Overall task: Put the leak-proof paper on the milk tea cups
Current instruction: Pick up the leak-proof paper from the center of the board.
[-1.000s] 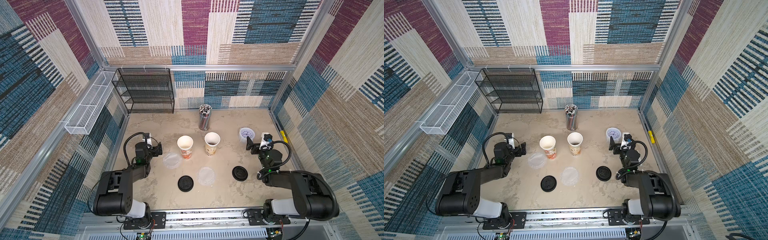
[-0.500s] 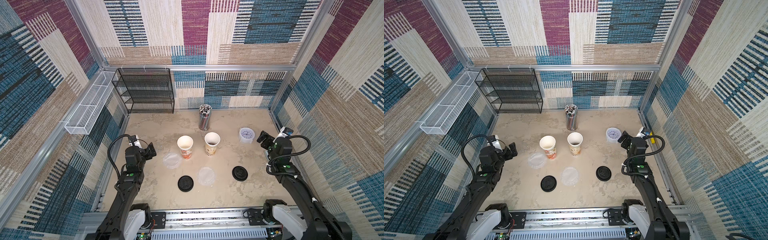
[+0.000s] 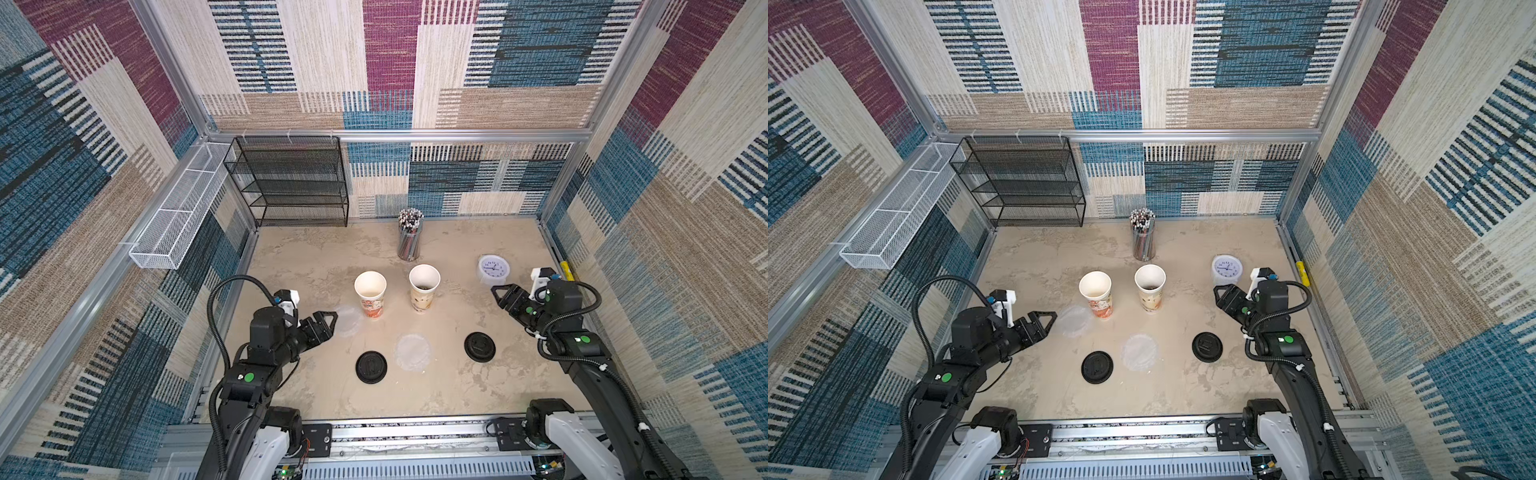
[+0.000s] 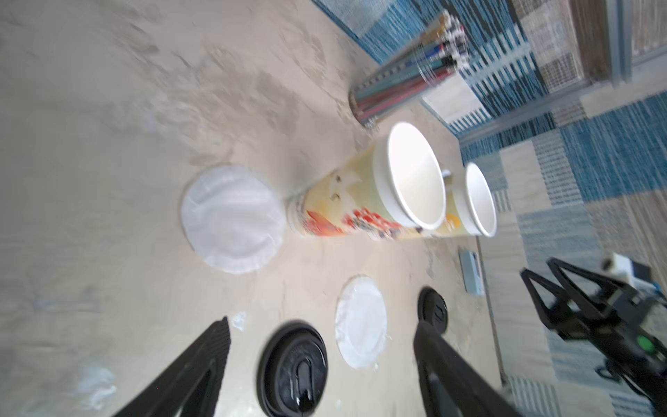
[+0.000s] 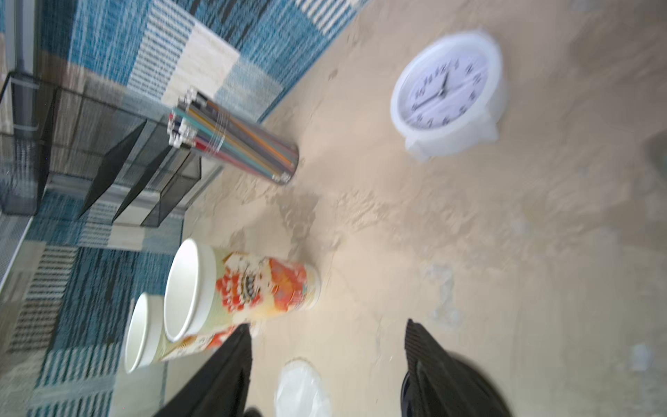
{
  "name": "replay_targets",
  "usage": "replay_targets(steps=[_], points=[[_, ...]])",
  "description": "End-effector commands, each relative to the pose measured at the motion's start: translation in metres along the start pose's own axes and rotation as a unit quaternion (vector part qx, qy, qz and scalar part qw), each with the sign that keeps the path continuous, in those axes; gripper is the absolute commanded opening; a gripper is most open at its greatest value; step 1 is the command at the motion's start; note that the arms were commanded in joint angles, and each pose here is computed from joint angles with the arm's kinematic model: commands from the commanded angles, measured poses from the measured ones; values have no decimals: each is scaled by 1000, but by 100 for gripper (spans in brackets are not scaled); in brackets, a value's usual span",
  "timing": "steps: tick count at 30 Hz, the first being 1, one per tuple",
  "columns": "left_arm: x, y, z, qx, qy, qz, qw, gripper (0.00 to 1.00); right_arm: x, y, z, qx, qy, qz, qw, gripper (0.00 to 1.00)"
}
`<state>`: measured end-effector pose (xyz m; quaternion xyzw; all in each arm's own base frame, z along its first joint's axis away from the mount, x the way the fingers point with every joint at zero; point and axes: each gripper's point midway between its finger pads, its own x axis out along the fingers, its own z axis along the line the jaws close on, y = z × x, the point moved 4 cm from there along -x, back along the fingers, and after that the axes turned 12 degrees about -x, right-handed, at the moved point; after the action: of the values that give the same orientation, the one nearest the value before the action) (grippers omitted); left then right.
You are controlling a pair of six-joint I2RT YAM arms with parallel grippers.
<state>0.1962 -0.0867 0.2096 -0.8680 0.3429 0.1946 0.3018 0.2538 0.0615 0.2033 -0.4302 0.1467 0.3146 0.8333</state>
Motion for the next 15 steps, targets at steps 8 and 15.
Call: replay_targets(steps=[8,15], points=[[45,63,-32,61,1,70,996,77,28,80,28,45,-94,127,986,65],[82,110,-58,132,-6,83,988,74,31,123,32,60,-107,183,976,61]])
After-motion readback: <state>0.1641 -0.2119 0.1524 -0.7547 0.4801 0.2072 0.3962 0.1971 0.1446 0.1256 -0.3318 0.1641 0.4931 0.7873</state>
